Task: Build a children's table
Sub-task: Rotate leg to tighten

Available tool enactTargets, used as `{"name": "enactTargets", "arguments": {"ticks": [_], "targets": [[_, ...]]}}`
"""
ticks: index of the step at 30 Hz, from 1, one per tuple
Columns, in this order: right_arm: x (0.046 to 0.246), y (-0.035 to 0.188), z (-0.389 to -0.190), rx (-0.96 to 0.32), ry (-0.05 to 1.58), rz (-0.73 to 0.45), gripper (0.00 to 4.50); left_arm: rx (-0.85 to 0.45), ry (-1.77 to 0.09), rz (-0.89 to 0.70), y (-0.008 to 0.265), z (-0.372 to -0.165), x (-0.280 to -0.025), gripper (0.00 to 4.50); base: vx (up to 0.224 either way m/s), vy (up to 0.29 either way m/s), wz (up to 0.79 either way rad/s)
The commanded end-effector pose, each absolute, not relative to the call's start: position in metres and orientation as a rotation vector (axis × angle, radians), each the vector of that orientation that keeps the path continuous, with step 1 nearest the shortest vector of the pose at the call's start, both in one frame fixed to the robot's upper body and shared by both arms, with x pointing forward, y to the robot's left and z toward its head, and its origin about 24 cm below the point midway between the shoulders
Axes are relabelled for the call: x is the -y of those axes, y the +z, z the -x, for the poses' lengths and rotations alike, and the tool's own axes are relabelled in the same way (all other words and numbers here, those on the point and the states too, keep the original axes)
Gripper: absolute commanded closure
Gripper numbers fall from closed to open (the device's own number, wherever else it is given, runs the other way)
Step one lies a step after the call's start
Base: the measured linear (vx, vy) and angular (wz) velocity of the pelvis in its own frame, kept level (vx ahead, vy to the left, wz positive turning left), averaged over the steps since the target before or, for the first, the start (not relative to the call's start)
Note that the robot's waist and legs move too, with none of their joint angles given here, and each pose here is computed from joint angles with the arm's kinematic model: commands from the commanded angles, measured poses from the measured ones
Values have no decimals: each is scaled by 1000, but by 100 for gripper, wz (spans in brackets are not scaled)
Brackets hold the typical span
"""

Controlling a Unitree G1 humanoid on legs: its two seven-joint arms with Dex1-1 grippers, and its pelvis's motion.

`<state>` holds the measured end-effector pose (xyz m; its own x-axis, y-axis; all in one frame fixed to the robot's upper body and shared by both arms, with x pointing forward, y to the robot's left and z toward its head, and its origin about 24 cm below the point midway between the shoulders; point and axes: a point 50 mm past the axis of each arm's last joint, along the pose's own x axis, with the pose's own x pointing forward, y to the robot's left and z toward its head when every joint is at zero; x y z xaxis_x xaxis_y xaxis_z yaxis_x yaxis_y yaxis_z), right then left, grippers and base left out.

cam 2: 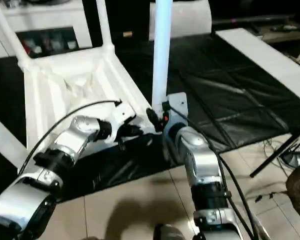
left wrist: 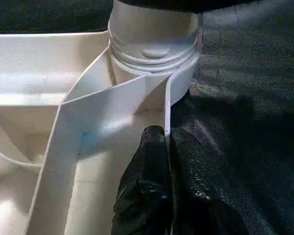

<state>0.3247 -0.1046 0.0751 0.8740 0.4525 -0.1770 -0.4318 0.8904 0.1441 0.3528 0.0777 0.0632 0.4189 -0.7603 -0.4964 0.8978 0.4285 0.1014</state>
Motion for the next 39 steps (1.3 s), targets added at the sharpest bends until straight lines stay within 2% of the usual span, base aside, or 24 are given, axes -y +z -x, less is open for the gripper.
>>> {"name": "enactTargets", "arguments": {"ticks": [1,3,7,17,21,23,31,32,36,37,39], "targets": [[65,66,-307,-251,711,-179,132,-288,-1072,-405,83,-357,-65,450,0,0,0],[76,65,-306,-235,706,-163,107,-288,-1081,-417,82,-356,-69,450,0,0,0],[115,66,-294,-187,769,-107,72,-279,-1198,-477,78,-350,-84,450,0,0,0],[157,76,-281,-189,1010,50,4,-292,-1523,-552,74,-331,-101,450,0,0,0],[165,78,-281,-202,1071,72,4,-309,-1579,-567,74,-329,-105,450,0,0,0],[172,82,-281,-218,1160,88,4,-337,-1676,-611,73,-325,-109,450,0,0,0],[168,84,-275,-249,1333,103,4,-362,-1795,-651,73,-319,-109,450,0,0,0],[168,84,-275,-247,1342,104,30,-364,-1802,-656,73,-319,-109,450,0,0,0],[164,83,-274,-254,1413,100,44,-371,-1851,-686,72,-316,-107,450,0,0,0],[164,83,-274,-255,1417,100,73,-370,-1854,-688,72,-316,-107,450,0,0,0],[163,83,-274,-263,1439,101,81,-367,-1870,-694,72,-316,-105,450,0,0,0]]}}
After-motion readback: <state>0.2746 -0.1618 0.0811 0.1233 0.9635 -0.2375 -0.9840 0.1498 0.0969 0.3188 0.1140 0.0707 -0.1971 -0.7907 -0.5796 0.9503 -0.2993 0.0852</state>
